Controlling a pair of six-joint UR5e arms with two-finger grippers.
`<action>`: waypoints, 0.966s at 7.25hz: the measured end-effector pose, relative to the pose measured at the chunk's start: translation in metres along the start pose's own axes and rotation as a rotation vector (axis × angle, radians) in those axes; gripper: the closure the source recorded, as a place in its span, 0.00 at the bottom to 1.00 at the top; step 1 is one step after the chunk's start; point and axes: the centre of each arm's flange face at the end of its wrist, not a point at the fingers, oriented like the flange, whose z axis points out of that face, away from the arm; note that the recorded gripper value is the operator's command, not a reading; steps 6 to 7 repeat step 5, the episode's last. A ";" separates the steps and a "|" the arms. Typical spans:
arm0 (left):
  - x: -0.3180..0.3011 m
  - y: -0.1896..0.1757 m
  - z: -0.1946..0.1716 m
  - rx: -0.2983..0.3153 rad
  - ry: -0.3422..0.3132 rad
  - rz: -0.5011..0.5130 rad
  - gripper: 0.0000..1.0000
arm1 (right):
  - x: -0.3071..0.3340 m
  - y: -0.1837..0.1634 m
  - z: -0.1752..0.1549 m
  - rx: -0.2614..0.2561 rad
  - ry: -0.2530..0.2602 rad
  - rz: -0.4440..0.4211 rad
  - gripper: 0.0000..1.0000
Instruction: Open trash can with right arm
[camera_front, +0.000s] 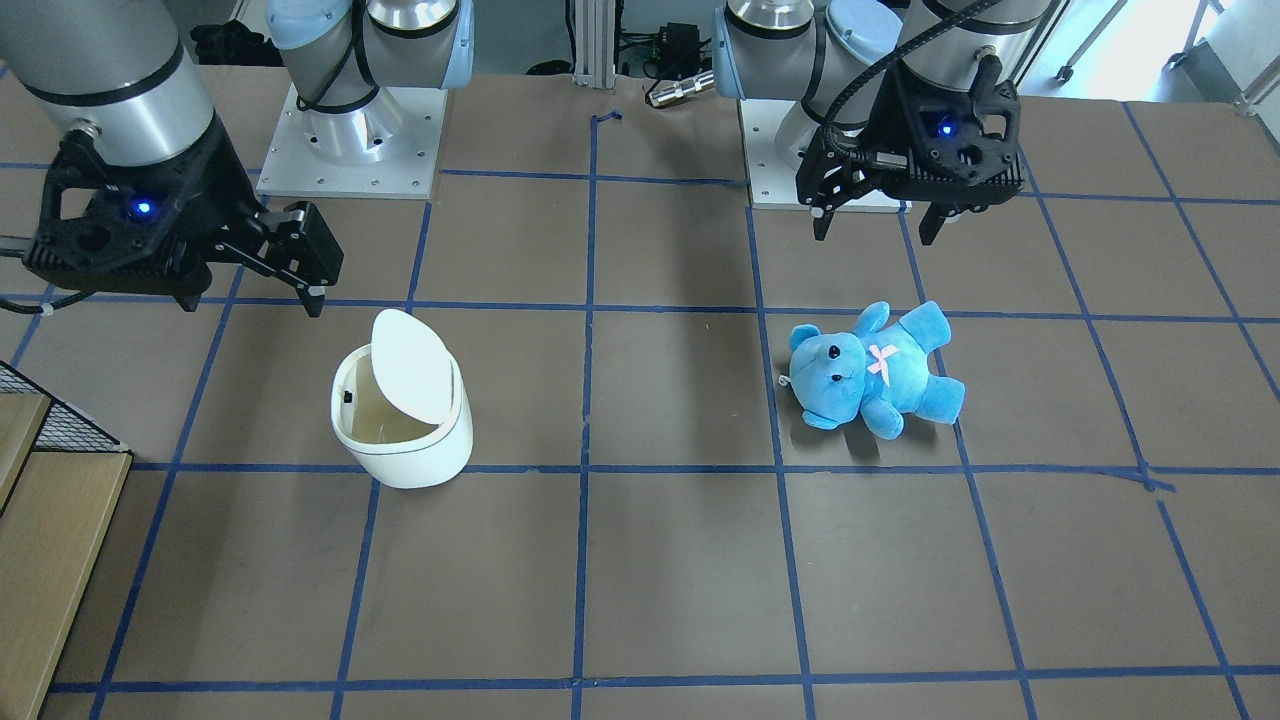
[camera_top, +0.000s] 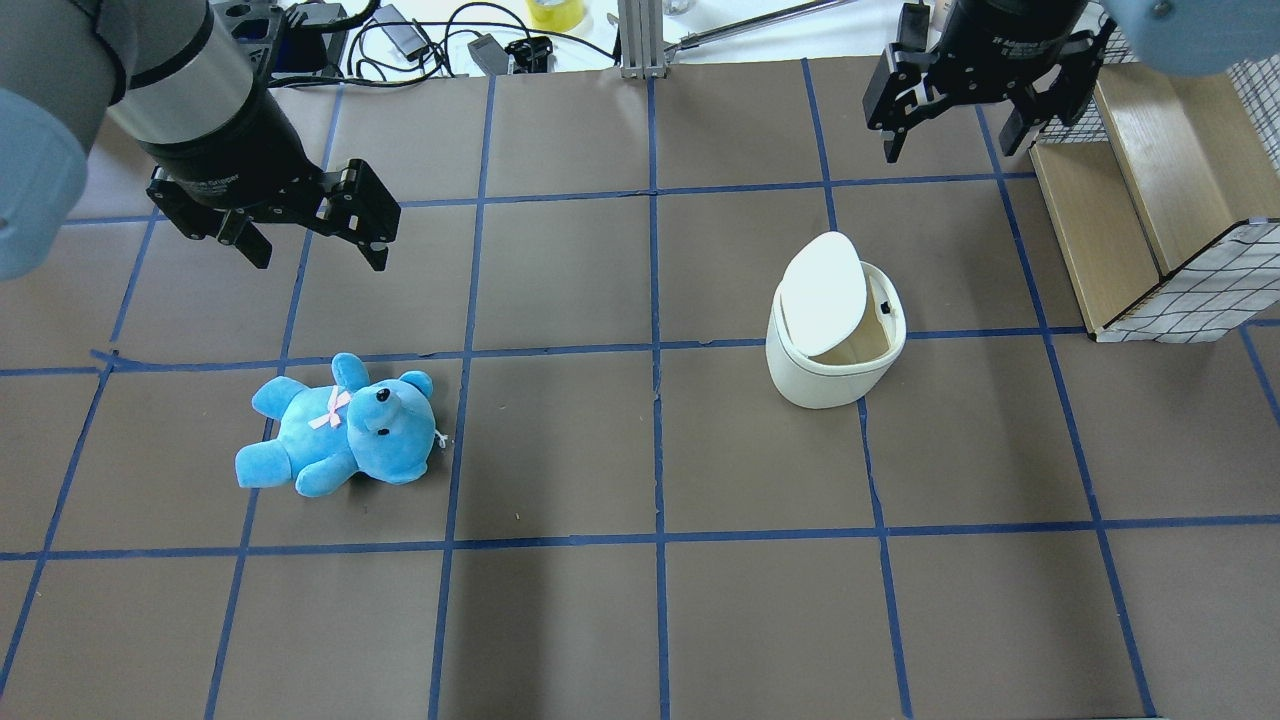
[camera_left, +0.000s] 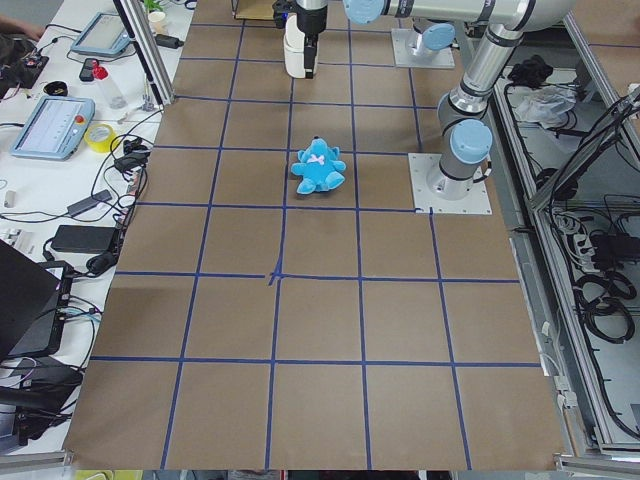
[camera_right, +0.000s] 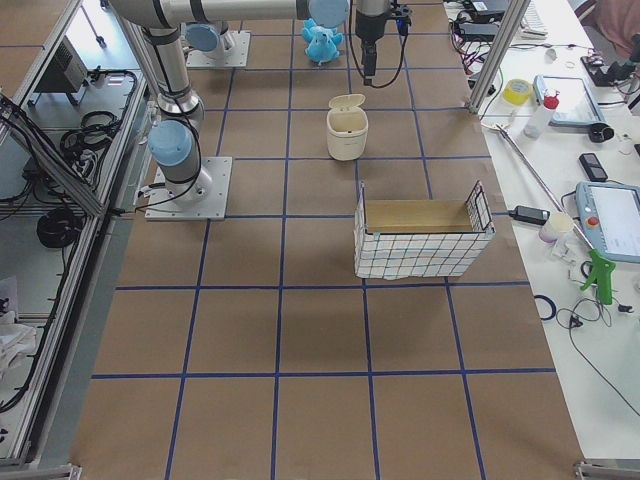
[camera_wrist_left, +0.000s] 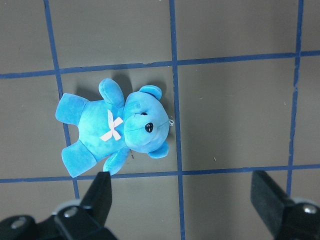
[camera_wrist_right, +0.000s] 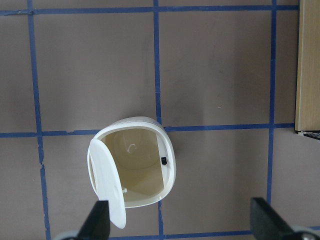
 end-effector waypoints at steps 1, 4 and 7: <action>0.000 0.000 0.000 0.000 0.000 0.000 0.00 | 0.001 0.000 -0.005 0.000 0.002 0.000 0.00; 0.000 0.000 0.000 0.000 0.000 0.001 0.00 | 0.000 0.001 -0.009 0.002 0.006 -0.002 0.00; 0.000 0.000 0.000 0.000 0.000 0.000 0.00 | 0.000 0.002 -0.009 0.003 0.007 -0.003 0.00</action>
